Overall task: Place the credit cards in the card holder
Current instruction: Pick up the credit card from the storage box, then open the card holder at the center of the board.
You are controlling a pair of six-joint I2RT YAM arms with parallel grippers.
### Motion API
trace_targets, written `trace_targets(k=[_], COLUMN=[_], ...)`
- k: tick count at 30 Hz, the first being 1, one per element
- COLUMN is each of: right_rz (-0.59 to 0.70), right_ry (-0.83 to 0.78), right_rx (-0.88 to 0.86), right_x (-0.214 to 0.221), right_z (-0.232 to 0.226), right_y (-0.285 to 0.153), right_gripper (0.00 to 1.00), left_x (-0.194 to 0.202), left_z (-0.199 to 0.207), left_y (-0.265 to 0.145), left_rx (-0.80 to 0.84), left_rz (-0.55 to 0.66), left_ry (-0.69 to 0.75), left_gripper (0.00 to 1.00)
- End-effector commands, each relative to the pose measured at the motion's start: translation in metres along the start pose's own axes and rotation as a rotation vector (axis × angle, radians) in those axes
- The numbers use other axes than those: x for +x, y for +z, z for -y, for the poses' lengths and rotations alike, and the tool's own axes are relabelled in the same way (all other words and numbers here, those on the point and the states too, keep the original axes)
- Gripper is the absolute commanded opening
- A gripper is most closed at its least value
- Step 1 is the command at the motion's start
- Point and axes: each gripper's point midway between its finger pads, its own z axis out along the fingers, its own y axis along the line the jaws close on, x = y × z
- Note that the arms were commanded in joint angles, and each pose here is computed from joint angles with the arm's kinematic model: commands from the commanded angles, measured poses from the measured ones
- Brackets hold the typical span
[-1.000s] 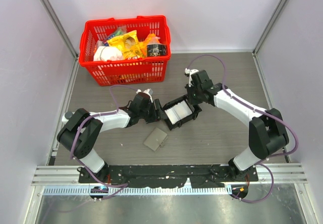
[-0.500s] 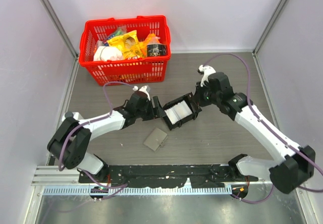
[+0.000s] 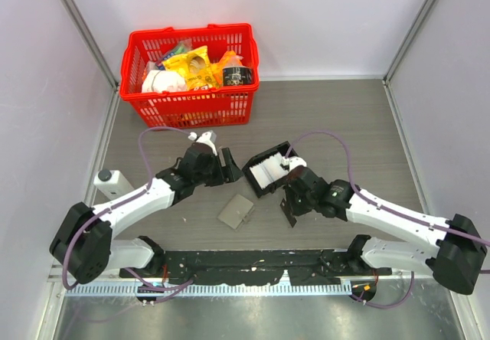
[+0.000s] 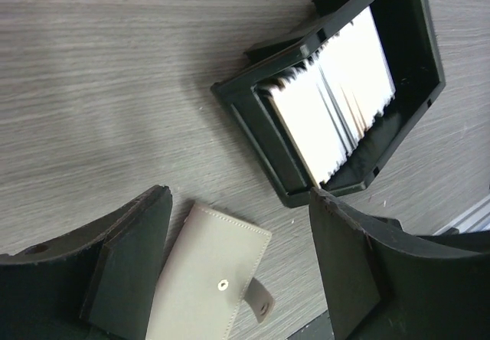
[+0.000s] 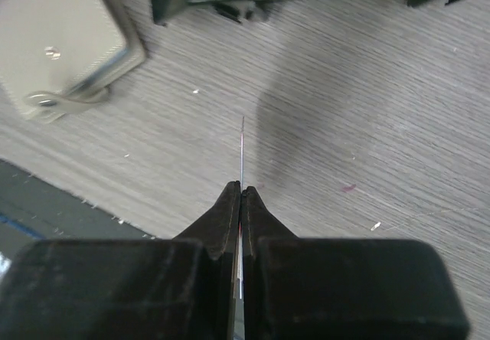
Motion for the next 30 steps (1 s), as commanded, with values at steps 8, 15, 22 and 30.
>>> trace_targets(k=[8, 15, 22, 30], right_rz=[0.052, 0.015, 0.048, 0.122], right_ry=[0.056, 0.046, 0.064, 0.097], right_rx=[0.13, 0.113, 0.091, -0.152], right_x=[0.006, 0.015, 0.008, -0.021], right_z=[0.012, 0.011, 0.007, -0.042], right_y=[0.039, 0.041, 0.035, -0.01], right_gripper=[0.09, 0.16, 0.07, 0.01], left_x=[0.008, 0.011, 0.014, 0.034], left_z=[-0.015, -0.015, -0.015, -0.034], left_y=[-0.003, 0.004, 0.007, -0.005], left_rx=[-0.04, -0.038, -0.036, -0.083], left_rz=[0.004, -0.013, -0.03, -0.087], left_ry=[0.008, 0.009, 0.008, 0.034], left_gripper=[0.77, 0.77, 0.76, 0.67])
